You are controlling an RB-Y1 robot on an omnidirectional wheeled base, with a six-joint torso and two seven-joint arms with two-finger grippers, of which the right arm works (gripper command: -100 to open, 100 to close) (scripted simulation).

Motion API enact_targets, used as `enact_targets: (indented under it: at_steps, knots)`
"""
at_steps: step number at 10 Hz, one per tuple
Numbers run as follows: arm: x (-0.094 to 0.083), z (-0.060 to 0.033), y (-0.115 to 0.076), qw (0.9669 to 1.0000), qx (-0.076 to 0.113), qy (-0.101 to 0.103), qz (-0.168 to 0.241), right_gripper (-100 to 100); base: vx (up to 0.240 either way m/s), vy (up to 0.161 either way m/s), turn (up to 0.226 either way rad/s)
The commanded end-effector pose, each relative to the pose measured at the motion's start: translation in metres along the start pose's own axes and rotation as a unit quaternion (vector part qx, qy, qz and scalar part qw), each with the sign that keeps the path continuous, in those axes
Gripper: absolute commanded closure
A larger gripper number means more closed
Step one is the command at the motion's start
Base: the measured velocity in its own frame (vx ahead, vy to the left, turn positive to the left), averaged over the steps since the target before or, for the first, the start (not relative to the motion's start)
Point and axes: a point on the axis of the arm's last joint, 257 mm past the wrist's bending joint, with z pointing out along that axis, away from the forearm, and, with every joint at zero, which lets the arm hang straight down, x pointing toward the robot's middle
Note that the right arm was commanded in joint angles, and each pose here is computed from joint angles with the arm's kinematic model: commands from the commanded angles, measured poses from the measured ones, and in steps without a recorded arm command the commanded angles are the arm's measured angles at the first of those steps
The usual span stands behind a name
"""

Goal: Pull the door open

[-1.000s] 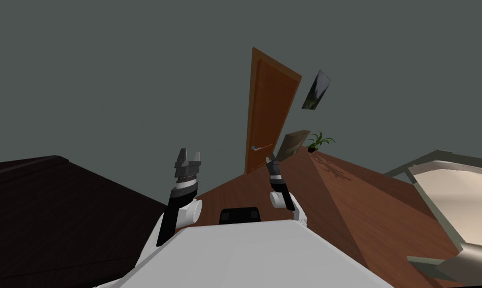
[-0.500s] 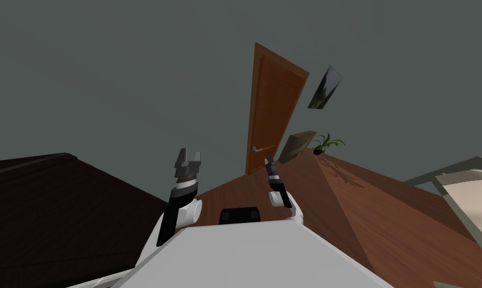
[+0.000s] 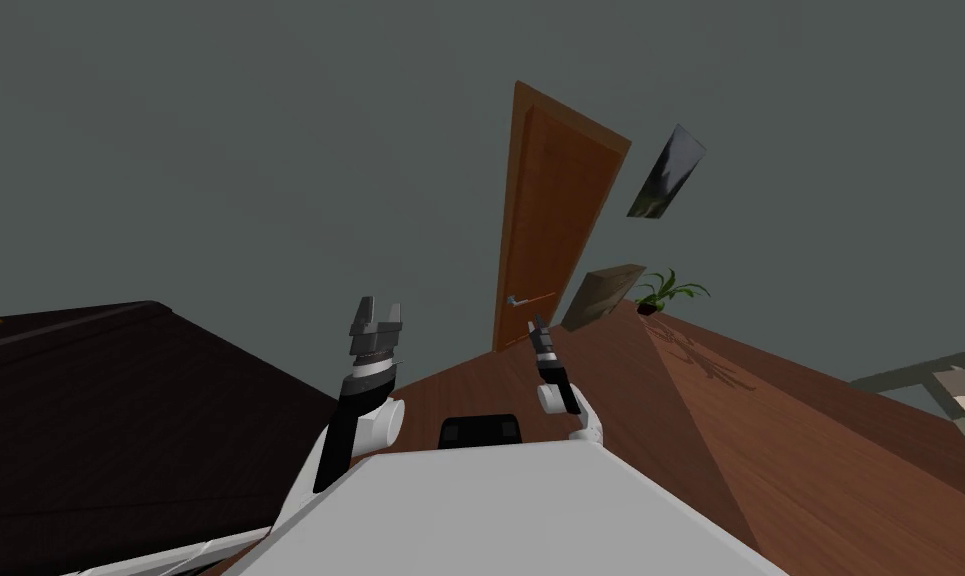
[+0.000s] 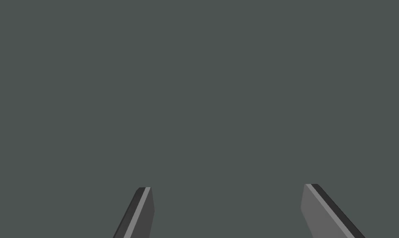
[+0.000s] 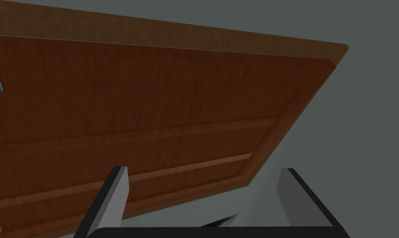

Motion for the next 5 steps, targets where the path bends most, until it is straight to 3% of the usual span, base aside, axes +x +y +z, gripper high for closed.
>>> enact_targets:
  at_steps: [1, 5]
  knots:
    - [0.0, -0.0001, -0.008, 1.0, 0.006, 0.001, 0.002, -100, 0.036, -0.05, 0.052]
    - [-0.002, -0.0039, -0.034, 0.9996, 0.026, 0.004, 0.007, -100, 0.036, -0.051, 0.076]
